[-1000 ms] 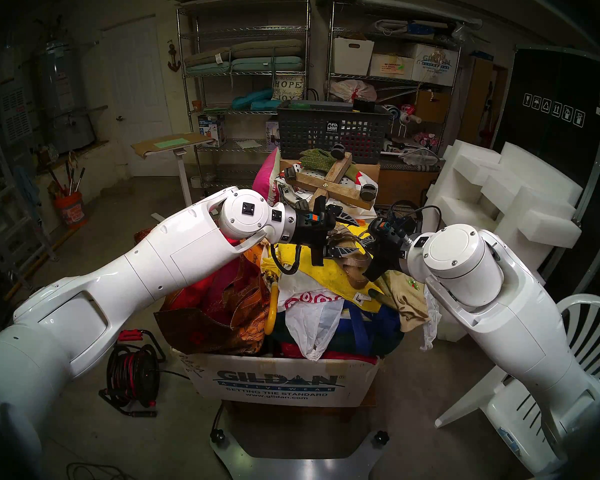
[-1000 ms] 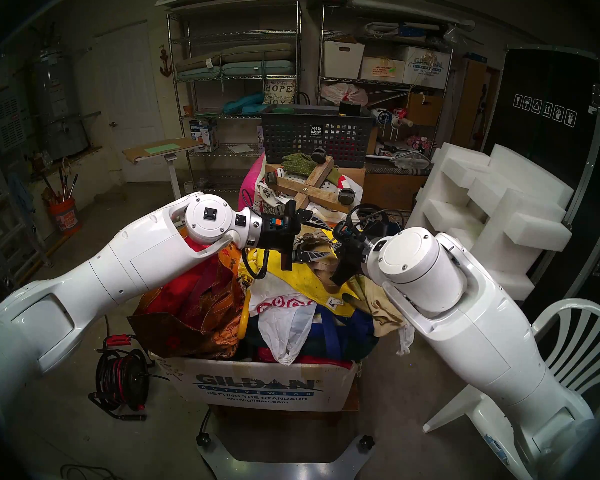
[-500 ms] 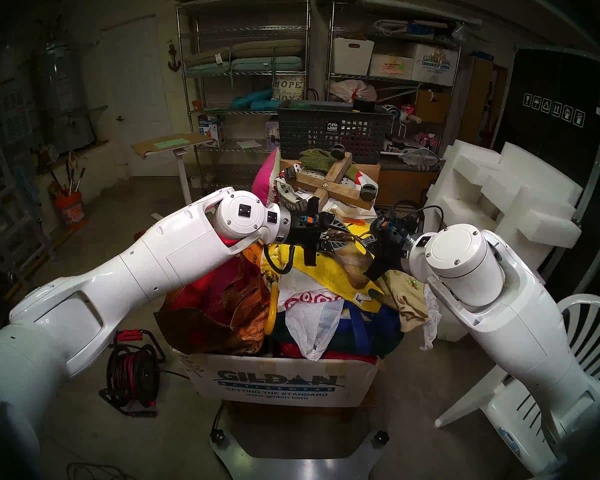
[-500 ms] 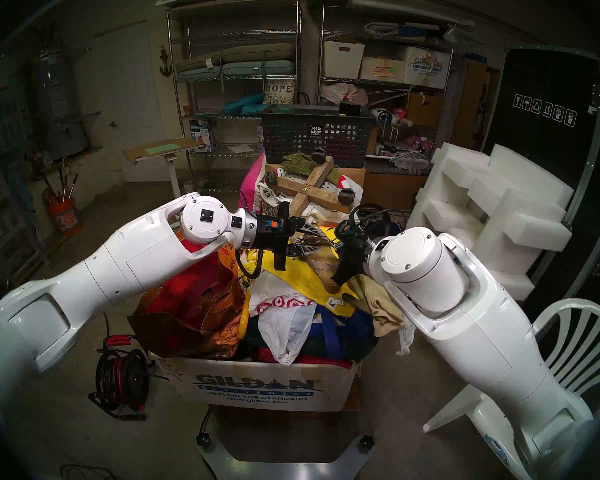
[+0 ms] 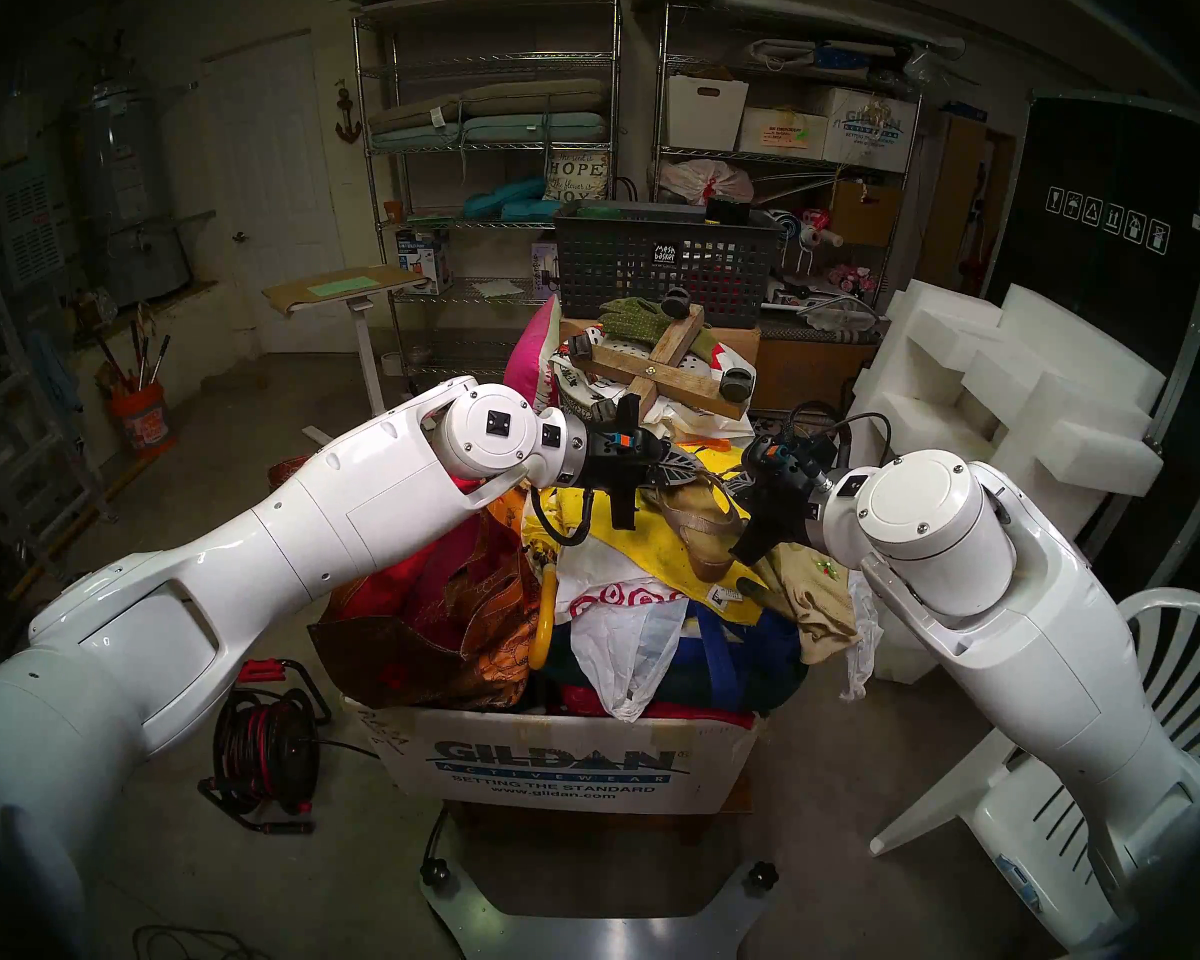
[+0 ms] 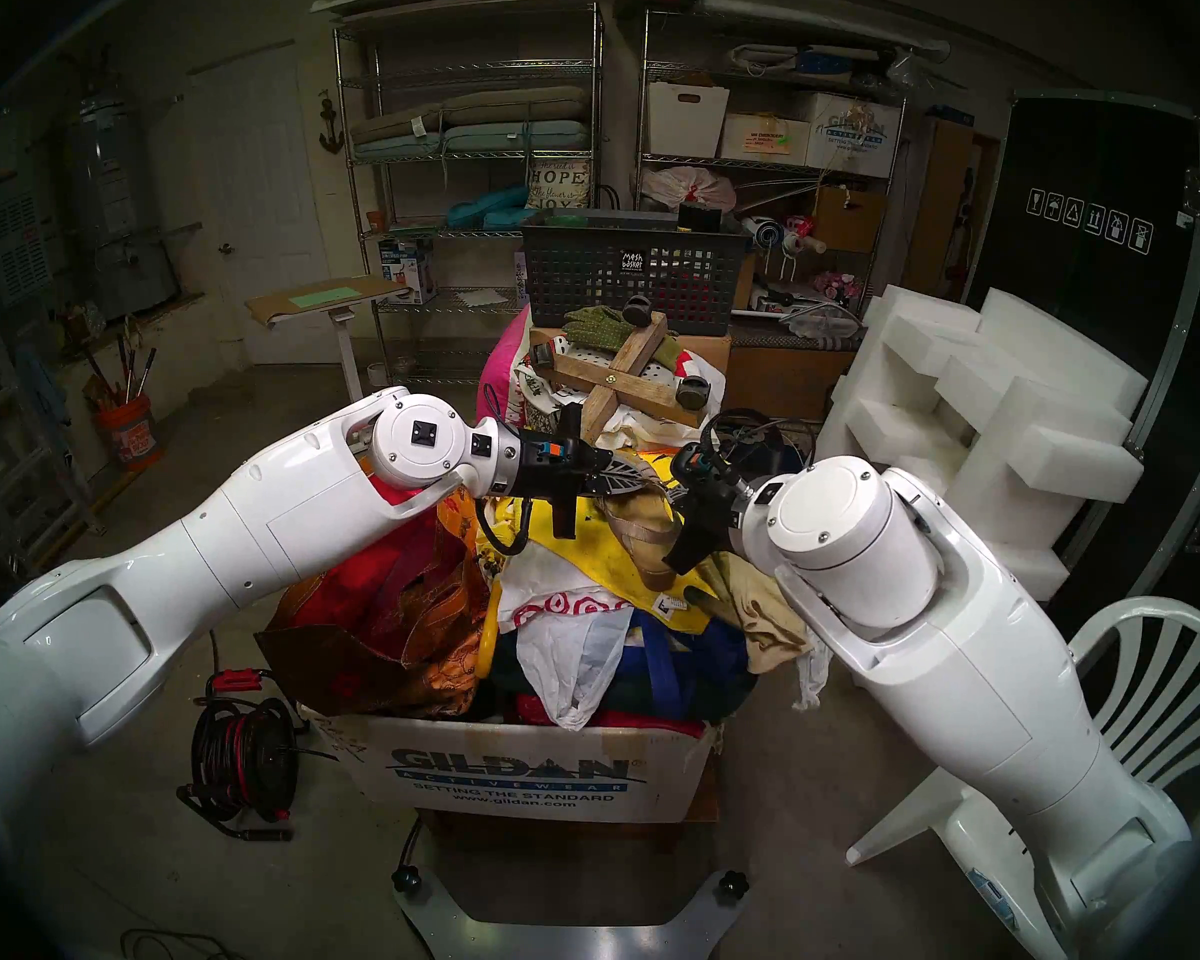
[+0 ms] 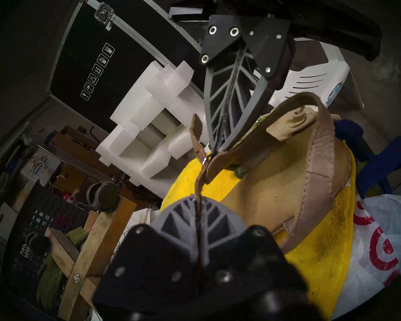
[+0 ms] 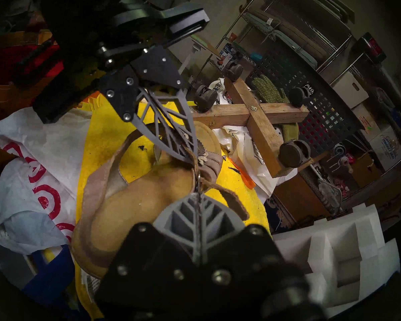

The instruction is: Unbuckle a shoe

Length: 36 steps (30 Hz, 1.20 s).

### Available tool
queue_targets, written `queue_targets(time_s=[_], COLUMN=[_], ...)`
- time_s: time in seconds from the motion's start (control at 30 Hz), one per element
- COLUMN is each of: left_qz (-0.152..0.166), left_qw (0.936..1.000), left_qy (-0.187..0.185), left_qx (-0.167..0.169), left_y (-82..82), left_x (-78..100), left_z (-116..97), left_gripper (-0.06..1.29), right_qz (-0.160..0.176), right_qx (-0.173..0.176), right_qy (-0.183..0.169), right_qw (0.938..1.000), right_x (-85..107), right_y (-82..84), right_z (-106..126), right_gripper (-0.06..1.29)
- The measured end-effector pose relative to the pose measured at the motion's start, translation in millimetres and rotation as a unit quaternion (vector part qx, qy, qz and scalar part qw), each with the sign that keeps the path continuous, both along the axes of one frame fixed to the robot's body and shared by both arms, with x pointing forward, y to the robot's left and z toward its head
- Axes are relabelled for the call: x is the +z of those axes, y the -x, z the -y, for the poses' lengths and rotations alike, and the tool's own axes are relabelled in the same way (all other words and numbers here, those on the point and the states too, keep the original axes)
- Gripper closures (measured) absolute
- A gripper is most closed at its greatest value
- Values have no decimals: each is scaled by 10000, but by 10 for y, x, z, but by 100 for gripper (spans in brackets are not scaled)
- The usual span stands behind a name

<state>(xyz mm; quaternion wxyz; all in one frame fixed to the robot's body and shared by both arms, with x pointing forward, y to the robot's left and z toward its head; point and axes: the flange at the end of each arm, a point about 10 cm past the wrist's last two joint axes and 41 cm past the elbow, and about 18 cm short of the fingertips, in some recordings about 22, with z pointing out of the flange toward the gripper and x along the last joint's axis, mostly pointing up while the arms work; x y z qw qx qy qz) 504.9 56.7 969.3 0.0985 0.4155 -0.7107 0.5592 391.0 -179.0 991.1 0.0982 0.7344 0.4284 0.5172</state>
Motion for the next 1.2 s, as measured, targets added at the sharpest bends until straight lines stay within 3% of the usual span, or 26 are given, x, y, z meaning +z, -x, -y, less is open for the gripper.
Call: queue_targets(time_s=[0.07,0.13,1.2], left_qz=[1,-3,-135], left_qw=[10000,10000,9996], left_qy=[16,32,31], left_qx=[-18,-31,-248], left_y=[4,8,119], left_x=[5,9,-23], left_z=[6,10,-61], left_gripper=[122,125,125], right_qz=[-5,-7,72], right_qx=[1,3,-483], right_qy=[2,1,-42], right_qw=[10000,10000,9988], right_x=[-4,-6,1], right_y=[3,5,-48], right_z=[3,3,-32], right_gripper=[125,125,125])
